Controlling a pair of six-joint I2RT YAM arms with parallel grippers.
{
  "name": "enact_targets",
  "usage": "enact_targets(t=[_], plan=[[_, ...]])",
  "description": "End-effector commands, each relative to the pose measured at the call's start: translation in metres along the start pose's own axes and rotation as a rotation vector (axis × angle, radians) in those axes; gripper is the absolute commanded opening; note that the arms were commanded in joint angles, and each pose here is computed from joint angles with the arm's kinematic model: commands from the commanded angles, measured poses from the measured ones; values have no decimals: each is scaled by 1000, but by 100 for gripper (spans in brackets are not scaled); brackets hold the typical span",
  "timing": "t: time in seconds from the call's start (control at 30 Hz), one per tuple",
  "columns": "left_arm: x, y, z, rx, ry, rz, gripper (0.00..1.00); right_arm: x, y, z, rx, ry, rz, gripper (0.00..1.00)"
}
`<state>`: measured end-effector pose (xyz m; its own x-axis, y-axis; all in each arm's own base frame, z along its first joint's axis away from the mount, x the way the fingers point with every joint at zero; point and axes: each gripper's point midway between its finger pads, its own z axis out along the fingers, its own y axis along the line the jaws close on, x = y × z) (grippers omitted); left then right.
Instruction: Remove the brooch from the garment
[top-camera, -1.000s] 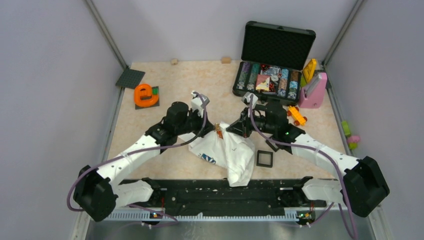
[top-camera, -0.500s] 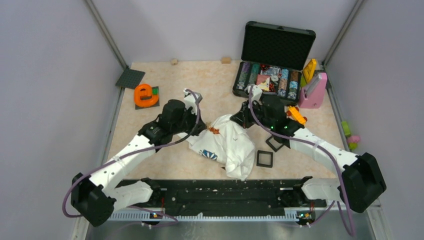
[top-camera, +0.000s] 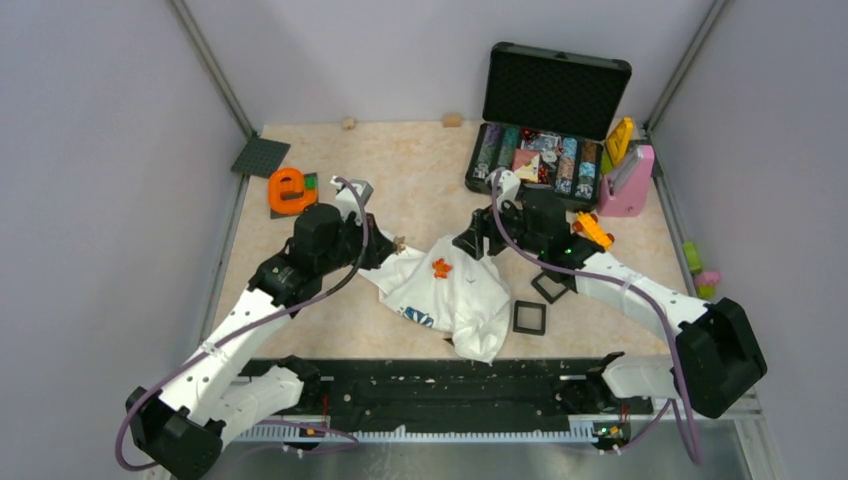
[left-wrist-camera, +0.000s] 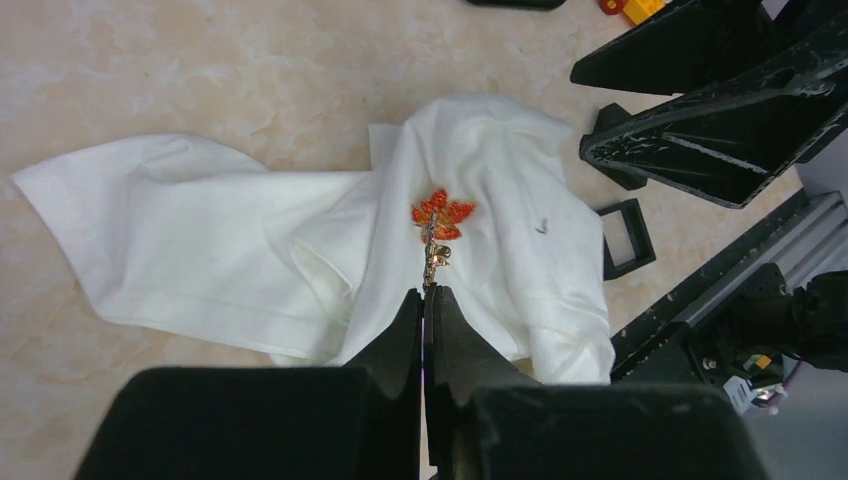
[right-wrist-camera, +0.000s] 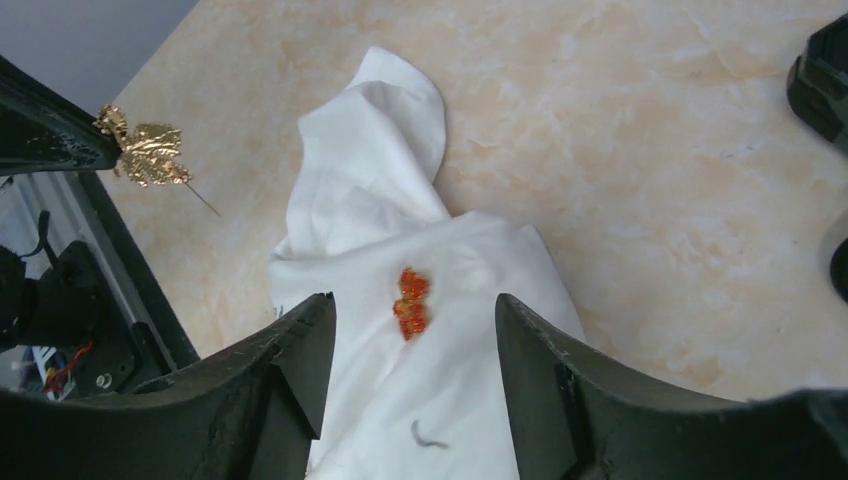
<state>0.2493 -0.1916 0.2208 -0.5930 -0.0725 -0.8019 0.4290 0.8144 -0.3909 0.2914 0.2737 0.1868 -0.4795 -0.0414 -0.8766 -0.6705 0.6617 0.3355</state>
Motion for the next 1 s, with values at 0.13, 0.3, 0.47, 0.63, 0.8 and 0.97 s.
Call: enact_targets(t=[0.13,0.3,0.47,0.63,0.8,0.97], plan=[[-8,-46,-15,267,15,7,0,-45,46,-28,-220,-165,-195,63],[-10,-85,-39,497,30,58,0,-38,74,-38,-398,-185,-259,62],[-10,-109,-54,656,53,67,0,-29,95,-44,-521,-209,-323,62],[-14,-120,-63,727,30,66,0,-16,106,-45,-575,-193,-374,61],[-16,-124,-64,755,35,61,0,-5,124,-53,-674,-181,-408,60],[-17,-125,-60,768,39,58,0,-7,138,-56,-713,-200,-415,60]])
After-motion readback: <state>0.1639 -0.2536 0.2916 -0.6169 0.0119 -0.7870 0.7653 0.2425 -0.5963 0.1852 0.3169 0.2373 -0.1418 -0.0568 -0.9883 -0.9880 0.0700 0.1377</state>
